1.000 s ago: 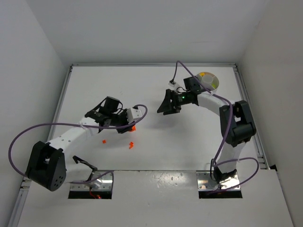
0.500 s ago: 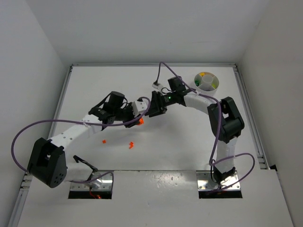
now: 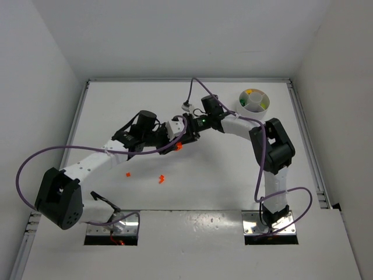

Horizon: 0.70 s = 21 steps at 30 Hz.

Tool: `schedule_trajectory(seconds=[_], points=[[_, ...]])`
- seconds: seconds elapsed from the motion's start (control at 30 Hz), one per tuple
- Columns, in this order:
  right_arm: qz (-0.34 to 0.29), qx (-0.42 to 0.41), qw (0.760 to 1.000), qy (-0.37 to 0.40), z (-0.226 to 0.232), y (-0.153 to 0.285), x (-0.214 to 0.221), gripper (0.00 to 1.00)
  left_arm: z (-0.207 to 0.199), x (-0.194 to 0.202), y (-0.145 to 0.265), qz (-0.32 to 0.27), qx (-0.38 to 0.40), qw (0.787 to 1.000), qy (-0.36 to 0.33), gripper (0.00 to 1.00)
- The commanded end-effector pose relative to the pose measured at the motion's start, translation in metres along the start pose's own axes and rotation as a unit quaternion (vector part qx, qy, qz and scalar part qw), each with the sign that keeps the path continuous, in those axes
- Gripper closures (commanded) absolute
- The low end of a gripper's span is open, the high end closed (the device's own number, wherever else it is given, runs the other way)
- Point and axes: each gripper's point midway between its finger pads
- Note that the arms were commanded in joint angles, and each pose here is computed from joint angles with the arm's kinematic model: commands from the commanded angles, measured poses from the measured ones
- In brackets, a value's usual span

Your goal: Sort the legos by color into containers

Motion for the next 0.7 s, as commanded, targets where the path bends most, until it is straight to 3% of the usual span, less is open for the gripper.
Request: schedule_trajectory(seconds=[0.0, 0.07, 0.23, 0.33, 0.37, 0.43, 0.53, 0.57, 0.6, 0.67], points=[[-0.003, -0.04, 0.998, 0.038, 0.021, -0.007, -0.014, 0.58, -0.002, -0.03, 0.0, -0.035, 0.002, 0.999, -0.014, 0.88], [-0.005, -0.041, 0.998, 0.042, 0.021, -0.007, -0.015, 0.65, -0.002, -0.032, 0.0, -0.039, 0.001, 0.999, -0.016, 0.89], [0.005, -0.05, 0.998, 0.037, 0.027, -0.007, -0.004, 0.93, 0.002, -0.027, -0.001, -0.032, -0.012, 0.999, -0.013, 0.89], [0.005, -0.05, 0.998, 0.038, 0.032, -0.005, -0.001, 1.0, 0.002, -0.027, -0.001, -0.032, -0.012, 0.999, -0.013, 0.69], [0.001, -0.046, 0.998, 0.042, 0.034, -0.004, -0.004, 1.0, 0.003, -0.025, 0.001, -0.031, -0.016, 0.999, -0.013, 0.46], [-0.013, -0.035, 0.998, 0.045, 0.03, 0.006, -0.011, 1.0, 0.005, -0.025, 0.004, -0.03, -0.025, 0.999, -0.009, 0.32], [-0.028, -0.01, 0.995, 0.091, 0.029, 0.022, -0.023, 1.0, 0.002, -0.015, 0.013, -0.023, -0.035, 0.999, -0.006, 0.0], [-0.018, 0.022, 0.997, 0.071, 0.016, 0.028, -0.017, 1.0, 0.008, -0.014, 0.023, -0.031, -0.052, 0.998, -0.004, 0.0], [-0.025, 0.045, 0.99, 0.129, 0.017, 0.038, -0.028, 1.0, 0.009, -0.012, 0.028, -0.03, -0.056, 0.998, -0.001, 0.0], [-0.03, 0.119, 0.985, 0.123, -0.007, 0.064, -0.033, 1.0, 0.015, -0.013, 0.043, -0.041, -0.082, 0.996, -0.001, 0.0]])
Point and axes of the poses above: each gripper's point midway between its finger pads, its own y axis back along the fingers, its own z axis along the line the jaws close on, x = y × z, and after that the axes turned 14 degrees about y, right-handed
